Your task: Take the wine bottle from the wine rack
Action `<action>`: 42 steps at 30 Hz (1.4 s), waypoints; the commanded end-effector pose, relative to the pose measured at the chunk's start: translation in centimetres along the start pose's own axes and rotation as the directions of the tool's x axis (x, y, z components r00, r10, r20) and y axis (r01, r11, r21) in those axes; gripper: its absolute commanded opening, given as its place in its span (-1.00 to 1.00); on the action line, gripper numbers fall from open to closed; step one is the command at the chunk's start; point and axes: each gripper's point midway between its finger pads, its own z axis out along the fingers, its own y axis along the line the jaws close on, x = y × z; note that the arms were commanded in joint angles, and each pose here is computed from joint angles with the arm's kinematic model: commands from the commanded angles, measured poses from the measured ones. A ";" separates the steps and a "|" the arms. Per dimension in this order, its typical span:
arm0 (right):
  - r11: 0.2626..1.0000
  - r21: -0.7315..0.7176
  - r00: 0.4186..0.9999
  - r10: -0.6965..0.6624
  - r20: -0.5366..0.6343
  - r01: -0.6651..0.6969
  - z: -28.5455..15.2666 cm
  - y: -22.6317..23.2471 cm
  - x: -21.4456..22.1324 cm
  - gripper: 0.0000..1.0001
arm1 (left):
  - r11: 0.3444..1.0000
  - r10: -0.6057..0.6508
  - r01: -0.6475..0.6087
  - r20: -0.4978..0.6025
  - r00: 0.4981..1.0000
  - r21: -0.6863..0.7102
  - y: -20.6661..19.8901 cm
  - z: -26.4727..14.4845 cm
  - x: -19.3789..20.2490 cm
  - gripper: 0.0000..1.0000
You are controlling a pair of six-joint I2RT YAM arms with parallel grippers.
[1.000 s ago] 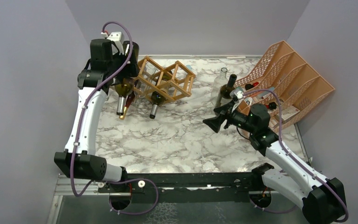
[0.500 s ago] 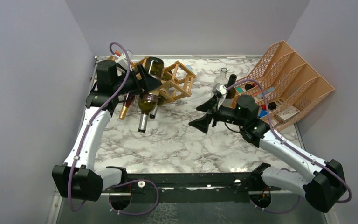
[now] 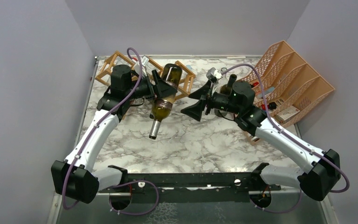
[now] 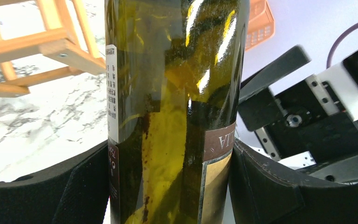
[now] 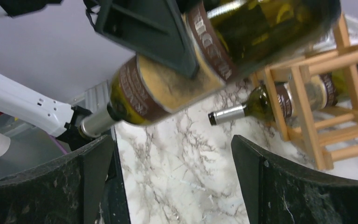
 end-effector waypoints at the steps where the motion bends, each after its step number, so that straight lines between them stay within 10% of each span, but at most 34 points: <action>1: 0.995 -0.054 0.996 -0.090 -0.019 0.089 0.4 0.9 -2.3 0.99 | 0.991 0.059 -0.065 0.046 0.997 0.120 -4.2 -0.3 -1.1 -0.36; 11: 0.899 0.013 0.899 -0.437 -0.023 0.438 -0.4 1.6 -4.4 0.99 | 0.993 -0.065 0.067 -0.016 0.998 0.100 -3.4 0.7 -0.3 -0.48; 19: 0.475 -0.220 0.508 -0.852 0.128 0.852 2.1 8.4 -2.0 0.91 | 0.985 -0.153 0.156 -0.038 0.987 0.067 -3.2 0.7 0.0 -0.50; 29: 0.114 -0.313 0.136 -0.989 0.050 0.943 6.3 9.3 2.9 0.84 | 0.974 -0.225 0.227 -0.056 0.973 0.030 -2.4 0.4 1.2 -0.50; 38: -0.115 -0.275 -0.114 -0.993 0.019 0.955 8.4 9.2 4.2 0.66 | 0.968 -0.251 0.252 -0.051 0.967 0.010 -2.3 0.2 1.4 -0.51; 42: -0.137 -0.268 -0.139 -0.990 0.013 0.954 8.9 9.0 4.1 0.34 | 0.968 -0.251 0.252 -0.053 0.967 0.008 -2.4 0.0 1.5 -0.51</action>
